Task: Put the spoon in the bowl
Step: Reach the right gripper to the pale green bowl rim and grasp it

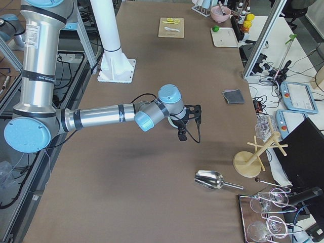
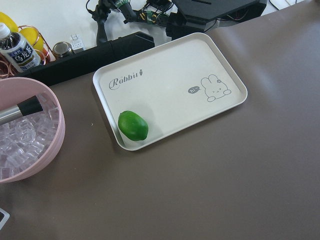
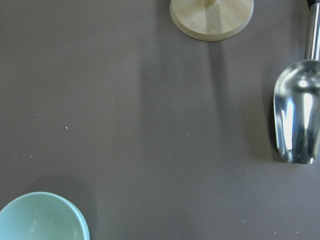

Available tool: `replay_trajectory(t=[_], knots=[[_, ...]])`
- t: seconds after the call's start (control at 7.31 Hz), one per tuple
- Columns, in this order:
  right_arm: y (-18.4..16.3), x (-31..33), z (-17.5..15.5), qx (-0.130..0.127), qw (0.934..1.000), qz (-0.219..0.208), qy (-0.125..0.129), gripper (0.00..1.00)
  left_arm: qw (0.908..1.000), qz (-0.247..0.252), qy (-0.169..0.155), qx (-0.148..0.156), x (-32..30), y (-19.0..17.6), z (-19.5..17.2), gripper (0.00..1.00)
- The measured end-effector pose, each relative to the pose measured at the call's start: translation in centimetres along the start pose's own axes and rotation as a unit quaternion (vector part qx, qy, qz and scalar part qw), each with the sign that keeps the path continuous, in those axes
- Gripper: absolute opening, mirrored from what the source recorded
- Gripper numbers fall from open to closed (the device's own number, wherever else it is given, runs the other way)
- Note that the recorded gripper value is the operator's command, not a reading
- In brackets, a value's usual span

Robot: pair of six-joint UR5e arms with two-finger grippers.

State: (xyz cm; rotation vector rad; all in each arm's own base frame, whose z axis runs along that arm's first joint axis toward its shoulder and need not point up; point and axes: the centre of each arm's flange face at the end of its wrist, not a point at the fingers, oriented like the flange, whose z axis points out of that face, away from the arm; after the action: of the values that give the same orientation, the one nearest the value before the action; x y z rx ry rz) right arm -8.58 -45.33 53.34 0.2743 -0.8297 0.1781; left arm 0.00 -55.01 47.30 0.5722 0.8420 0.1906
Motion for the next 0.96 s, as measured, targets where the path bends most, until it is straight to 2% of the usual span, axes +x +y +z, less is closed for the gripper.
replay_trajectory(t=[0.14, 0.41, 0.68, 0.82, 0.96], knots=[[1.8, -3.2, 3.1, 0.005, 0.9999, 0.015, 0.004, 1.00, 1.0000, 0.001, 0.001, 0.000, 0.0, 0.0, 0.0, 0.98], [5.8, -8.7, 7.7, 0.019, 0.9989, 0.042, -0.013, 0.99, 1.0000, 0.003, 0.002, 0.001, 0.2, -0.1, 0.0, 0.98], [6.9, -11.5, 10.9, 0.027, 0.9986, 0.042, -0.017, 0.81, 1.0000, 0.004, 0.003, 0.001, 0.4, -0.1, 0.2, 0.98], [7.0, -11.5, 12.0, 0.029, 0.9986, 0.040, -0.019, 0.81, 1.0000, 0.005, 0.003, 0.001, 0.5, -0.1, 0.2, 0.98], [7.5, -10.7, 12.2, 0.033, 0.9984, 0.039, -0.026, 0.70, 1.0000, 0.006, 0.003, 0.001, 0.5, -0.1, 0.2, 0.98]])
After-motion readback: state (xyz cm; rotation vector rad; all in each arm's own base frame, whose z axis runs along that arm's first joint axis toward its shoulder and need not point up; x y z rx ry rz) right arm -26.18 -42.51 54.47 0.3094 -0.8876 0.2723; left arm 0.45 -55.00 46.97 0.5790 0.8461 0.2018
